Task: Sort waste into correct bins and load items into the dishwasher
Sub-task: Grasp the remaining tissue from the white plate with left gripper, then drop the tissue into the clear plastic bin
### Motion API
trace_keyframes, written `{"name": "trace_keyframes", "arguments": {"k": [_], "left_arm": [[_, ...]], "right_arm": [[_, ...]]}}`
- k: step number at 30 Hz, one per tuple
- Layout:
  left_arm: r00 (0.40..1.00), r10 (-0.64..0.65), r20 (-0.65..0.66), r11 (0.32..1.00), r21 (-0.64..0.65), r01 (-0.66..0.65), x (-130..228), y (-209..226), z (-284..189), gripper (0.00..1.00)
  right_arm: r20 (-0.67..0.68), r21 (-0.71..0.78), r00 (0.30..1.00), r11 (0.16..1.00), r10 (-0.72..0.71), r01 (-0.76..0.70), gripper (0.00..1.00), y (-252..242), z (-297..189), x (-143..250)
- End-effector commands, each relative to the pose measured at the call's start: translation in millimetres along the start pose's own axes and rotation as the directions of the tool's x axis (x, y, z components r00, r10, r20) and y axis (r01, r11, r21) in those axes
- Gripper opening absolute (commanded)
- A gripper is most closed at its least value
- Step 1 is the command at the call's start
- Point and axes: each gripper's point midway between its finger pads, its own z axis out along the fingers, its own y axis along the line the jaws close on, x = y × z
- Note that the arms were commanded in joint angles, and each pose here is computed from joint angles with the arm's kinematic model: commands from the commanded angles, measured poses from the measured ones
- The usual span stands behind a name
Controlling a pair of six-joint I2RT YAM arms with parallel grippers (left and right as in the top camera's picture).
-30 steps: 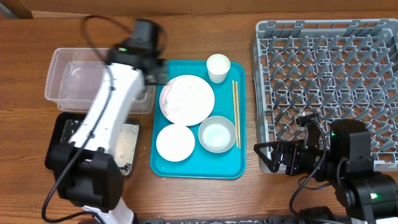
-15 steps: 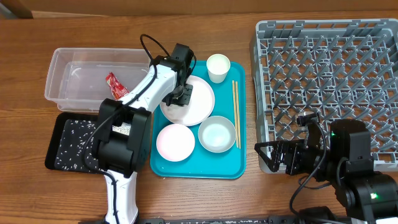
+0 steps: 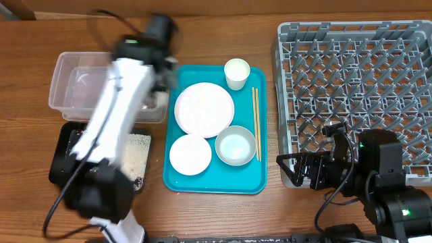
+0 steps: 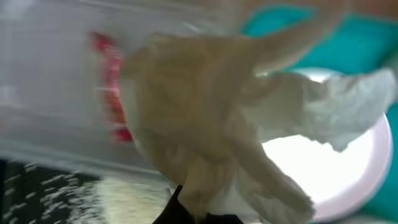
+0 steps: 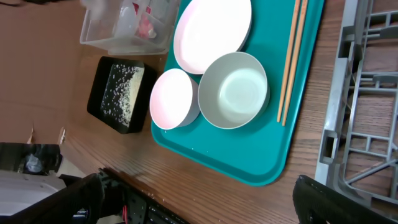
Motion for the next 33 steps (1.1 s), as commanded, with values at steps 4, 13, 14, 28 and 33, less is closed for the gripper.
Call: {"name": "trace_keyframes", "arguments": {"k": [4, 13, 14, 28, 33], "left_arm": [[0.978, -0.208, -0.012, 0.973, -0.107, 0.206, -12.5, 62.5, 28.0, 0.51], [0.999, -0.034, -0.002, 0.984, 0.175, 0.034, -8.5, 5.0, -32.4, 0.63], [1.0, -0.013, 0.006, 0.983, 0.185, 0.011, -3.1, -2.1, -43.2, 0.63], [0.988, 0.034, 0.149, 0.972, 0.227, -0.067, 62.1, 1.0, -165.0, 0.64], [0.983, 0.076, 0.167, 0.968, 0.226, -0.113, 85.6, 14.3, -186.8, 0.56]], "right_arm": [[0.029, -0.006, 0.999, 1.0, -0.022, 0.022, 0.99, 6.1, -5.3, -7.6], [0.058, -0.009, 0.997, 0.999, -0.041, 0.042, 1.0, 7.7, -5.6, -15.0], [0.075, 0.004, 0.996, 0.999, -0.041, 0.041, 1.0, 5.8, -5.9, -19.0], [0.022, 0.234, 0.998, 0.971, -0.057, 0.05, 0.84, -33.5, 59.7, -51.4], [-0.037, 0.221, 0.998, 0.974, -0.04, 0.048, 0.86, -33.4, 84.3, -47.2]]}}
